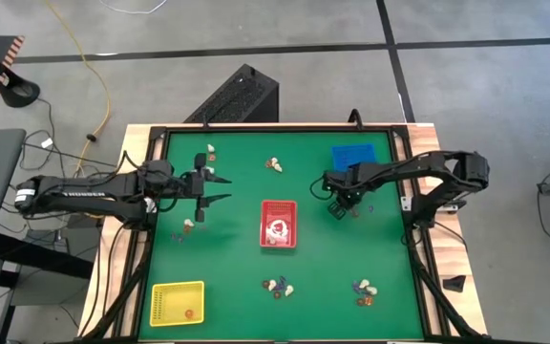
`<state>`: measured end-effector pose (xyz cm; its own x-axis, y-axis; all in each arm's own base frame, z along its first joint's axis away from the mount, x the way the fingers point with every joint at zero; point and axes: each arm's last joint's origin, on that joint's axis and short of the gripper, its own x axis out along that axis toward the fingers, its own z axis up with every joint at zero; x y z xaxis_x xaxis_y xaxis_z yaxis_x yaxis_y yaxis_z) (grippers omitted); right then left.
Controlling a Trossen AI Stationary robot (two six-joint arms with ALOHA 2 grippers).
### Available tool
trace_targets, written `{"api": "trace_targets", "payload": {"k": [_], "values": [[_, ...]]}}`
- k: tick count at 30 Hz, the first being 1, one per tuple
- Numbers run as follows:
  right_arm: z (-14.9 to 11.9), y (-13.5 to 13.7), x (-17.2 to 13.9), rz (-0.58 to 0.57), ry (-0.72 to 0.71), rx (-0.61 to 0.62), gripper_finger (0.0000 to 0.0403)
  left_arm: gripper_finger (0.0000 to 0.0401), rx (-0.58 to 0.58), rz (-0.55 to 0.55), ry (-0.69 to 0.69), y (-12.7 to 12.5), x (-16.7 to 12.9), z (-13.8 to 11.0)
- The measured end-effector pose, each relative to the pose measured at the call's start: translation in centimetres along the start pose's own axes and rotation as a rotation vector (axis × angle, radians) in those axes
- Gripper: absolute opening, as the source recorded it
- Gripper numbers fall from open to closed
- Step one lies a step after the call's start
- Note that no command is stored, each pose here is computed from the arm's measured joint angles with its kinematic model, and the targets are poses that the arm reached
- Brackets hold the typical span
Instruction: Sort Halloween decoration
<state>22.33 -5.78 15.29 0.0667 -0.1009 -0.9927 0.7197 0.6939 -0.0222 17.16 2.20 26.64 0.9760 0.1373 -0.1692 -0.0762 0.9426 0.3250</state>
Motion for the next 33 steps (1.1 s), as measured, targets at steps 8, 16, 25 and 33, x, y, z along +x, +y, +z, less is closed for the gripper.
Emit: {"api": "trace_targets", "payload": {"k": [8,16,25,33], "values": [[-0.4,2.5,-3.0,0.124,-0.154,-0.074,0.0101,0.0153,-0.063,-0.089,-0.115,0.0,-2.2,1.0],[0.0,9.8,-8.3,0.418,-0.481,-0.317,0.0084,0.0153,-0.056,-0.167,-0.145,-0.2,-2.4,1.2],[1.1,21.4,-10.7,0.645,-0.853,-0.721,0.0083,0.0153,-0.050,-0.101,-0.183,0.1,-2.4,1.6],[6.1,31.0,-8.7,0.880,-0.955,-0.879,0.0082,0.0153,-0.087,-0.014,-0.197,0.5,-2.5,1.9]]}}
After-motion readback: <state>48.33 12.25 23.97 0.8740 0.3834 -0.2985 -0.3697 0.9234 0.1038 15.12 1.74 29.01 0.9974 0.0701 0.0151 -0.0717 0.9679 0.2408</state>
